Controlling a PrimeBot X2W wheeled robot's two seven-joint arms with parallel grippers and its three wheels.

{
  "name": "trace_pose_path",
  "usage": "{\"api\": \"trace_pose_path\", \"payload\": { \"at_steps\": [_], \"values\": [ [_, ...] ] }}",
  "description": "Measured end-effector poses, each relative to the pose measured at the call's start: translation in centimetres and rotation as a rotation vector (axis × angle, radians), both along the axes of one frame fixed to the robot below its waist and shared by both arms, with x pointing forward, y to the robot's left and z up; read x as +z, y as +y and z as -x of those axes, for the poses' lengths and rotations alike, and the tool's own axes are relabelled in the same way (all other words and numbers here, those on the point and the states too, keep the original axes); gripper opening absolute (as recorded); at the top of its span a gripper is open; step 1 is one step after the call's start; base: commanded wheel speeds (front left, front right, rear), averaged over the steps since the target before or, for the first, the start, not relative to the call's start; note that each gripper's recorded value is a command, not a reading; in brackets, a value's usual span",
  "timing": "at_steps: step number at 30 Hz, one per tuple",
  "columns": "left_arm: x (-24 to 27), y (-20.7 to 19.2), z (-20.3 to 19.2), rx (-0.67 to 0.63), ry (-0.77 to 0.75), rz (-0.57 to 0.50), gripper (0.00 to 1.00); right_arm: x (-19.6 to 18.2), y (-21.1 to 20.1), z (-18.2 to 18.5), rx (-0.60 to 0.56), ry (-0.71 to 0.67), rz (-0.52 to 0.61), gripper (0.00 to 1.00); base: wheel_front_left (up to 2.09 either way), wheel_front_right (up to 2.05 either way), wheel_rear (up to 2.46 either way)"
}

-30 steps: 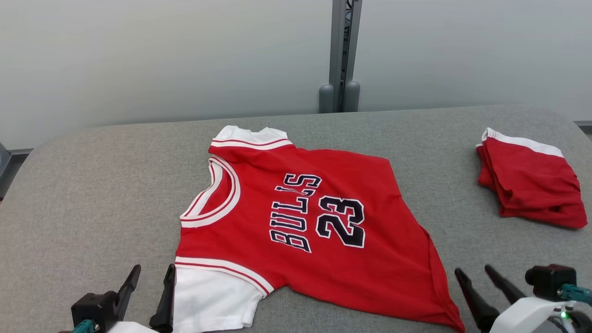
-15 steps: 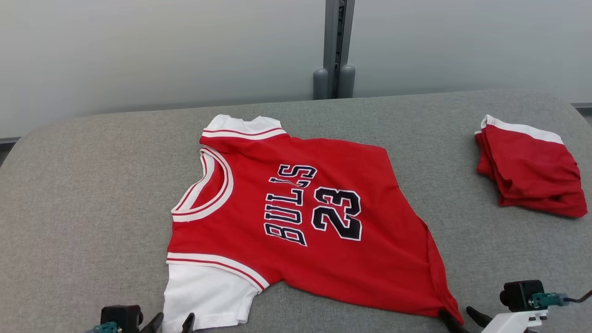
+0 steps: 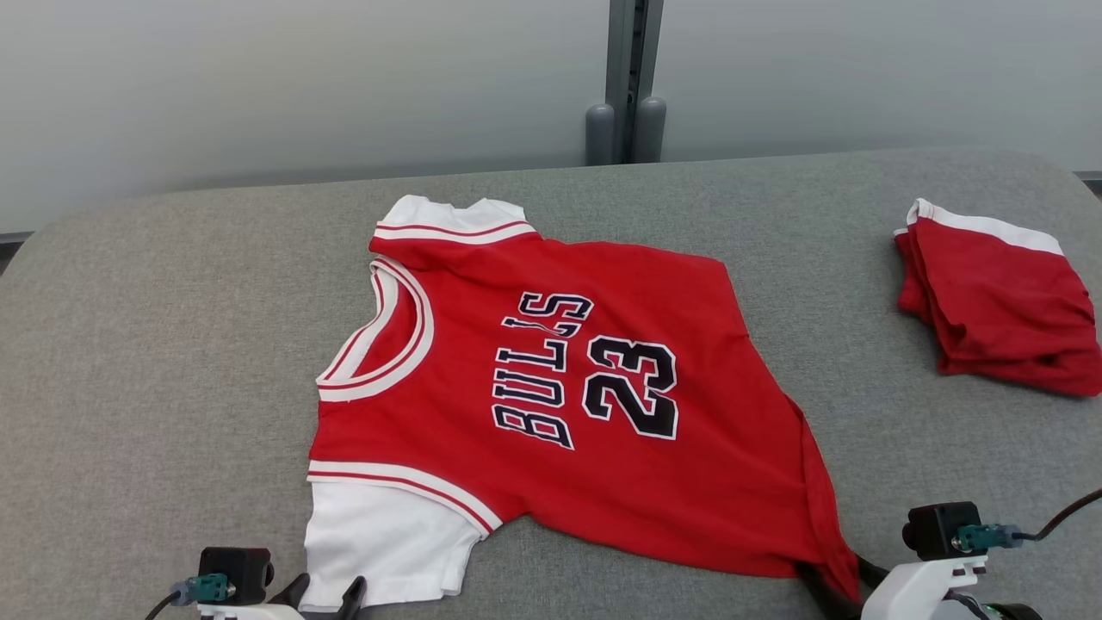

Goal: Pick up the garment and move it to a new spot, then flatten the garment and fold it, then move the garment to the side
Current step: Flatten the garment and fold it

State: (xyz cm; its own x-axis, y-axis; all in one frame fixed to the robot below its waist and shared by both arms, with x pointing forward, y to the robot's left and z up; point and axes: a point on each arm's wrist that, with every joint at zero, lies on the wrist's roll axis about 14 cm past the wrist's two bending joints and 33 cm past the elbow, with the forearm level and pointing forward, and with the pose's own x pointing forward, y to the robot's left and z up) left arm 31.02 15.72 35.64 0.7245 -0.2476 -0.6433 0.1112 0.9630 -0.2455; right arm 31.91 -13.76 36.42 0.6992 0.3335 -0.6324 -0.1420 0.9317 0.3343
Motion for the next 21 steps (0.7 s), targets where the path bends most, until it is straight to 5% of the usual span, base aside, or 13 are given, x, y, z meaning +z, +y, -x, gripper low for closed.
{"api": "trace_pose_path", "payload": {
  "at_steps": [9, 13, 14, 16, 17, 18, 21],
  "values": [
    [-0.4, 1.5, -0.6, 0.048, 0.012, -0.018, 1.00, -0.1, 0.5, -0.2, 0.009, 0.004, -0.016, 0.96, 0.00, 0.00, 0.00],
    [-0.6, 0.7, -0.1, 0.024, 0.046, 0.010, 0.98, 0.0, 0.7, -0.1, 0.012, 0.004, -0.022, 0.84, 0.00, 0.00, 0.00],
    [-0.6, 0.4, 0.1, 0.013, 0.052, 0.018, 0.83, 0.0, 0.7, -0.1, 0.014, 0.004, -0.023, 0.62, 0.00, 0.00, 0.00],
    [-0.6, -0.1, 0.4, 0.000, 0.059, 0.028, 0.44, 0.0, 1.0, 0.1, 0.021, 0.008, -0.030, 0.40, 0.00, 0.00, 0.00],
    [-0.5, -0.2, 0.5, -0.003, 0.061, 0.031, 0.13, 0.0, 1.2, 0.1, 0.025, 0.008, -0.034, 0.14, 0.00, 0.00, 0.00],
    [-0.5, -0.3, 0.5, -0.009, 0.059, 0.030, 0.00, 0.0, 1.5, 0.2, 0.032, 0.009, -0.040, 0.00, 0.00, 0.00, 0.00],
    [-0.4, -0.5, 0.6, -0.017, 0.053, 0.034, 0.00, 0.2, 1.9, 0.3, 0.043, 0.005, -0.044, 0.00, 0.00, 0.00, 0.00]
  ]
}}
